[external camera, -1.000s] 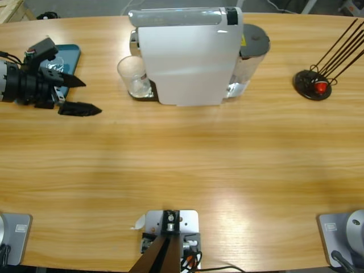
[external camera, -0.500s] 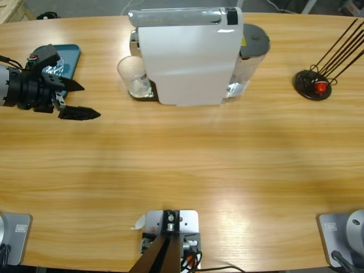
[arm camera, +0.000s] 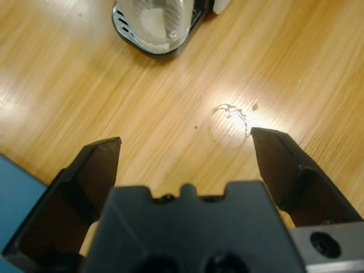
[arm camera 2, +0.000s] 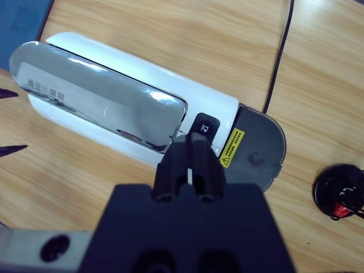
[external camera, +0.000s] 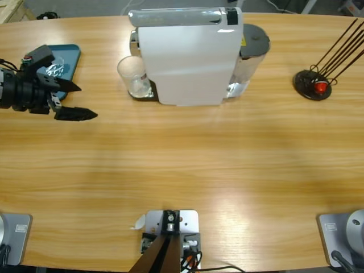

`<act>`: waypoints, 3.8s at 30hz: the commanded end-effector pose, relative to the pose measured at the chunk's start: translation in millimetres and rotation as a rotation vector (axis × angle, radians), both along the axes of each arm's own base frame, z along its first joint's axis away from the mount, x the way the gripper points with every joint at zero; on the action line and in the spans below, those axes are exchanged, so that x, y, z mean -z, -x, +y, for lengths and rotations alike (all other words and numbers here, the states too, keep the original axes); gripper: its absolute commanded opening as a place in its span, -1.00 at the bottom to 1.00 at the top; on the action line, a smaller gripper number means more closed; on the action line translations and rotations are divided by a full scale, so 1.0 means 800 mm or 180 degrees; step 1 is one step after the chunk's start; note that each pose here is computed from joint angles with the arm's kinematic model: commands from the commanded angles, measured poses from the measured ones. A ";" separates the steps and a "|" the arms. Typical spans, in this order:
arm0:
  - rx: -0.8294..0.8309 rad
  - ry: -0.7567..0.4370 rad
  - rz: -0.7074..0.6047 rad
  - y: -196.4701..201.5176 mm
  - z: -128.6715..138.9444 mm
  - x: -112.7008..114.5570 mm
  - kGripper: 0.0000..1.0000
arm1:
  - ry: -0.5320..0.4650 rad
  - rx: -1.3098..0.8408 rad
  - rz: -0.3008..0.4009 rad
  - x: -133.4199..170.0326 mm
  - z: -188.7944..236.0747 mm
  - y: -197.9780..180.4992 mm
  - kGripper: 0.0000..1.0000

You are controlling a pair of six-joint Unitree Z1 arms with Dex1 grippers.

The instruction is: Pour coffee

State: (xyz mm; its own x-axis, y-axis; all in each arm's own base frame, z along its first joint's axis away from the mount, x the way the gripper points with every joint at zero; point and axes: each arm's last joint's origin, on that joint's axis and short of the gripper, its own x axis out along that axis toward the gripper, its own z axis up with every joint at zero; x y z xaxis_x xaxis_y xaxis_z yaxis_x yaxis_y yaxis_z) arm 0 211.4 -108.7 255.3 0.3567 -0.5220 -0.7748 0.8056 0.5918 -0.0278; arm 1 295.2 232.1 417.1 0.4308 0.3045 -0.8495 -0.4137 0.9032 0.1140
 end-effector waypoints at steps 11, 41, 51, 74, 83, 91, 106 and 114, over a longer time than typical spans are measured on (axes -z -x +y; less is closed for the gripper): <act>-0.0056 0.0216 -0.0117 0.017 0.011 -0.014 1.00 | 0.0154 0.0132 0.0168 0.030 0.004 -0.025 -1.00; -0.0064 0.0199 -0.0087 0.015 0.010 -0.008 1.00 | 0.0227 0.0166 0.0338 0.056 0.004 -0.038 -1.00; -0.0064 0.0200 -0.0088 0.016 0.011 -0.008 1.00 | 0.0451 0.0151 0.0689 0.094 0.008 -0.042 -1.00; -0.0068 0.0238 -0.0204 0.027 0.016 -0.017 0.99 | -0.0013 -0.0100 -0.0232 -0.065 -0.072 0.119 1.00; -0.0092 0.0266 -0.0251 0.031 0.017 -0.022 0.98 | -0.0016 -0.0126 -0.0193 -0.023 -0.060 0.113 1.00; -0.0125 0.0309 -0.0282 0.036 0.019 -0.027 0.99 | -0.0009 -0.0328 -0.0138 0.022 -0.056 0.137 1.00; -0.0113 0.0304 -0.0270 0.032 0.017 -0.027 0.98 | -0.0048 -0.0315 -0.0322 0.021 -0.105 0.191 1.00; -0.0117 0.0255 -0.0198 0.026 0.015 -0.018 0.98 | -0.0086 -0.0321 -0.0387 0.020 -0.121 0.205 1.00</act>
State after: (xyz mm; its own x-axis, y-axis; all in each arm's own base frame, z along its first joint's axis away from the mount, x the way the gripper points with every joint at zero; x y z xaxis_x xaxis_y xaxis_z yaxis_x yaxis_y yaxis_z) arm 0 186.6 -96.8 281.7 0.4456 -0.5802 -0.6818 0.7908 0.6121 -0.0040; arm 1 141.2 144.4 403.4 0.4826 0.3700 -0.7939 -0.5126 0.8543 0.0865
